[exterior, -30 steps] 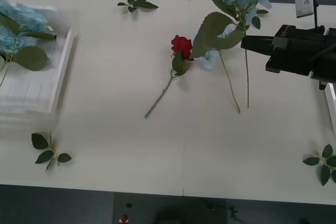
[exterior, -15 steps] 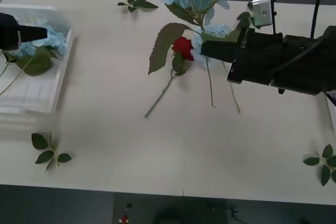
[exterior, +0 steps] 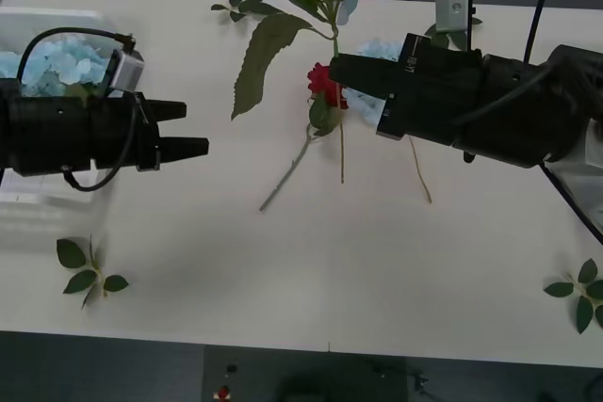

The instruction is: Put the red flowers into the right box and the blue flowers into the left box

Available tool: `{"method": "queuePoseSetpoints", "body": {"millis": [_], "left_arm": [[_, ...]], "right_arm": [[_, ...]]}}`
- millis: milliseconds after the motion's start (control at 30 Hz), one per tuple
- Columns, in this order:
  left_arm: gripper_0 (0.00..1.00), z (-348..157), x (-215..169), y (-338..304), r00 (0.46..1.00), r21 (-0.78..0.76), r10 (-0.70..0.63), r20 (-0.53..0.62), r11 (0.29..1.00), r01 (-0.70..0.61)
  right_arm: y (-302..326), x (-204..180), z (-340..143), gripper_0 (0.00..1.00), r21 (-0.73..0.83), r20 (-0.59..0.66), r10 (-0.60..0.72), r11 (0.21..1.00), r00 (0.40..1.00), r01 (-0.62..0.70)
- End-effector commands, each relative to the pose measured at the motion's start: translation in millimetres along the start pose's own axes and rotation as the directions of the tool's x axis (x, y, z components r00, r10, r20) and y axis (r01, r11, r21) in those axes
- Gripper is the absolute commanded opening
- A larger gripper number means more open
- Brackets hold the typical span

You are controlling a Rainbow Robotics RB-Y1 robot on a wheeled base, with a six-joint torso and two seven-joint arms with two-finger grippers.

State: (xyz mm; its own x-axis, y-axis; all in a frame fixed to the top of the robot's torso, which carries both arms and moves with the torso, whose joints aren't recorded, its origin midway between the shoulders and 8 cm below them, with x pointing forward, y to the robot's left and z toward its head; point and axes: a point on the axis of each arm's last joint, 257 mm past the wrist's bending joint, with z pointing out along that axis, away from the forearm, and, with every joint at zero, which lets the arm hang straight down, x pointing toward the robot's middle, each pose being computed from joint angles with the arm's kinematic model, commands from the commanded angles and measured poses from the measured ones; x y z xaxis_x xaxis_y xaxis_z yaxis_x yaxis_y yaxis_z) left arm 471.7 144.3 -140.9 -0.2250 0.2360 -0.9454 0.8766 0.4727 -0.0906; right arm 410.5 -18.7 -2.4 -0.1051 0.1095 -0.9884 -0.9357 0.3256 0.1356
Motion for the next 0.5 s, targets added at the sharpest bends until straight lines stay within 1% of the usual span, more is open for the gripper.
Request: {"method": "queuePoseSetpoints", "body": {"millis": [33,333,500], "left_arm": [[1.00,23,-15,-18,0.975,0.043,0.215,0.048,0.975,-0.217],[1.00,72,-23,-63,0.978,0.131,0.159,0.133,0.976,-0.176],[1.00,89,-30,-102,0.978,0.235,0.102,0.184,0.961,-0.144]], "right_arm": [[18,-17,10,0.00,-0.042,0.018,-0.080,0.996,0.997,0.080],[24,-12,18,0.00,-0.059,0.015,-0.071,0.996,0.997,0.072],[27,-11,21,0.00,-0.069,0.012,-0.069,0.995,0.998,0.070]]}}
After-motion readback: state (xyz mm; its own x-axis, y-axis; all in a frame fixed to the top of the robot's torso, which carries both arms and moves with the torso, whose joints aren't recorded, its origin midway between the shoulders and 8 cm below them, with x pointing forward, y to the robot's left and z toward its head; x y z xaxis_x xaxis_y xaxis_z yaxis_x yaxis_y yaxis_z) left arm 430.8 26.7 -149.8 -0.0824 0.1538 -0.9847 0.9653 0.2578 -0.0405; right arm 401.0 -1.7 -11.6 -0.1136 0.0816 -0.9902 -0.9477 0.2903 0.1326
